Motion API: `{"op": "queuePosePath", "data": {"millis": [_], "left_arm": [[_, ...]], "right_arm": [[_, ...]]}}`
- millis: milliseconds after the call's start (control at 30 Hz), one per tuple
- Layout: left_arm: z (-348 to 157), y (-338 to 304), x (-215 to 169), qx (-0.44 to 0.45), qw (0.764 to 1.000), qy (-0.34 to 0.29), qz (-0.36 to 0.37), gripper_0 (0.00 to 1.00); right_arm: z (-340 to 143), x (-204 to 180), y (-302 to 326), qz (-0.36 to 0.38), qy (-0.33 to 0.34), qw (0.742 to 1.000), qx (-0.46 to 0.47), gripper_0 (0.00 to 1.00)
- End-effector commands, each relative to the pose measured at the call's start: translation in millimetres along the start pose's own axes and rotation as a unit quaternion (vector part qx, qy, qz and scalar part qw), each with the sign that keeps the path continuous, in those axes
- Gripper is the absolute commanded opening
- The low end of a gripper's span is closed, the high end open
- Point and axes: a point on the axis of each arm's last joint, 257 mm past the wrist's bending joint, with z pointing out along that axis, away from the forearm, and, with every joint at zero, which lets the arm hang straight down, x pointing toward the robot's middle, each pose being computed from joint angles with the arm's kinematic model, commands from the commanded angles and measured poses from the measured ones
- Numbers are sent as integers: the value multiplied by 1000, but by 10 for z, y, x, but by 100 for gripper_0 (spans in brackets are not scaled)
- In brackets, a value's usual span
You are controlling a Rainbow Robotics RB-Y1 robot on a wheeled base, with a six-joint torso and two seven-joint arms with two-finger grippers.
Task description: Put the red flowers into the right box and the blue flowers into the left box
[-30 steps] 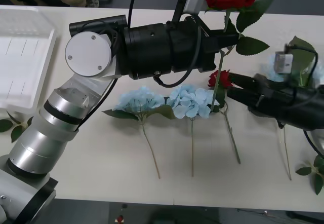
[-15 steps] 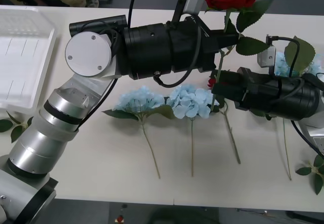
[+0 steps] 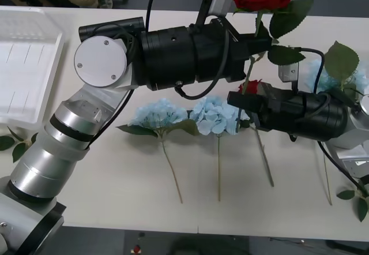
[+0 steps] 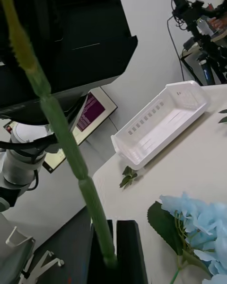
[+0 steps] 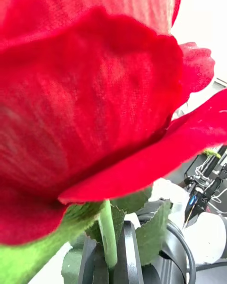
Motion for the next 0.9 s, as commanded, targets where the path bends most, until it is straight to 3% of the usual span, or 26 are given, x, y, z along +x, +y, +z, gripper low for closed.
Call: {"op": "queuePosePath", "data": {"millis": [33,67,100,133,167,233,667,900], "left_arm": [[-23,-65,-124,3,999,-16,27,0],[-23,-65,-124,3,999,-16,27,4],[-23,-65,-124,3,999,-16,27,19],[-23,-65,-124,3,999,-16,27,56],[-23,-65,-124,3,999,-16,27,84],[-23,-65,-124,3,999,-16,27,100],[-23,-65,-124,3,999,-16,27,100],[-23,-65,-124,3,999,-16,27,100]], "right_arm": [[154,-177,77,-38,-1,999,-13,0],[157,-182,73,-38,-1,999,-13,0],[157,-182,73,-38,-1,999,-13,0],[156,-188,63,-40,-1,999,-11,0],[152,-189,58,-40,0,999,-10,0],[143,-203,45,-41,0,999,-8,0],[-7,-221,-52,-48,14,999,12,0],[-364,-73,-171,-47,52,997,45,0]]}}
